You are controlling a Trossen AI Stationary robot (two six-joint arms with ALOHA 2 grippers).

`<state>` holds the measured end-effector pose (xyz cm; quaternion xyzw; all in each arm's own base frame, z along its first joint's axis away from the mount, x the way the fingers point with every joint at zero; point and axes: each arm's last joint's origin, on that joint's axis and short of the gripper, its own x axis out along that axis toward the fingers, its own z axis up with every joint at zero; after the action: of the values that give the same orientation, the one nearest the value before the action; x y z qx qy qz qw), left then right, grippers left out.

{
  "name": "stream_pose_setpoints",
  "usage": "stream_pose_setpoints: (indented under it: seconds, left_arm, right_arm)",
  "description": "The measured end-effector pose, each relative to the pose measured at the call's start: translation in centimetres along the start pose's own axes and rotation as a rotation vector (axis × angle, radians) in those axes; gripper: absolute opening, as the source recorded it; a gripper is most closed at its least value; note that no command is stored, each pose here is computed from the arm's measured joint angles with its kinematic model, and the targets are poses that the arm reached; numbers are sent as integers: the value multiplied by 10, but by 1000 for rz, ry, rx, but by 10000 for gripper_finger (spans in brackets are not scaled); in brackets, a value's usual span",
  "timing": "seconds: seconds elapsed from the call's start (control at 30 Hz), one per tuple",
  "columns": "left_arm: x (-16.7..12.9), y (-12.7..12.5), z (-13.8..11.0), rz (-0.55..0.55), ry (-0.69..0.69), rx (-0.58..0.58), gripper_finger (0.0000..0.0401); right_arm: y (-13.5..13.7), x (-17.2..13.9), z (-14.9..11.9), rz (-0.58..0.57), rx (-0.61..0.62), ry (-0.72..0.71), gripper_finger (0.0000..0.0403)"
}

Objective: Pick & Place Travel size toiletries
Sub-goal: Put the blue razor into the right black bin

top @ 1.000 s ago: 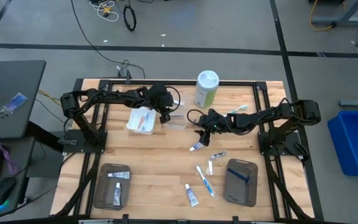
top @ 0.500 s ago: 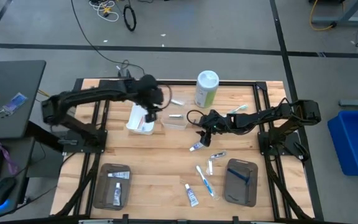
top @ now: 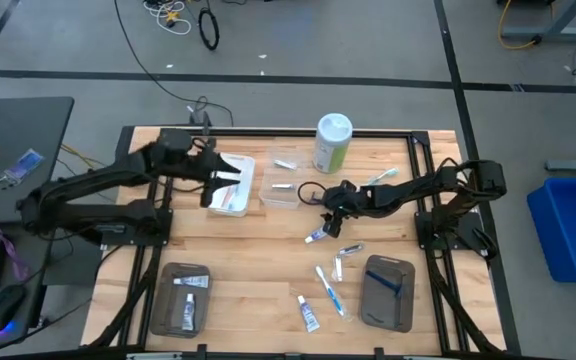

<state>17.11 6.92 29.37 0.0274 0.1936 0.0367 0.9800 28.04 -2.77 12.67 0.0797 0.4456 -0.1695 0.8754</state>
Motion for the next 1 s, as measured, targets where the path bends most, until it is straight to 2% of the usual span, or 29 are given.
stream_pose_setpoints:
  seconds: [0.17, 0.27, 0.33, 0.47, 0.57, 0.67, 0.83, 1.0]
  left_arm:
    - [8, -2, -25, 41, -137, -38, 142]
    - [12, -3, -34, 44, -145, -48, 142]
    - [13, -3, -36, 47, -131, -49, 142]
    - [14, -2, -37, 53, -120, -57, 142]
    - [14, -2, -37, 59, -119, -50, 142]
    - [14, -2, -37, 60, -120, -48, 142]
    - [14, -2, -37, 59, -118, -56, 142]
    - [14, -2, -37, 61, -118, -34, 142]
  right_arm:
    - [-2, 9, -4, -74, 21, 14, 215]
    - [-4, 11, -4, -81, 51, 14, 218]
    - [-3, 10, -3, -41, 61, 9, 216]
    - [0, 1, 13, -5, 1, -52, 210]
    - [-6, -7, 23, -80, -91, -108, 210]
    - [-20, -7, 24, -128, -145, -83, 219]
    - [-47, -1, 16, -31, -105, 42, 240]
    - [-58, 1, 18, 65, -217, 32, 256]
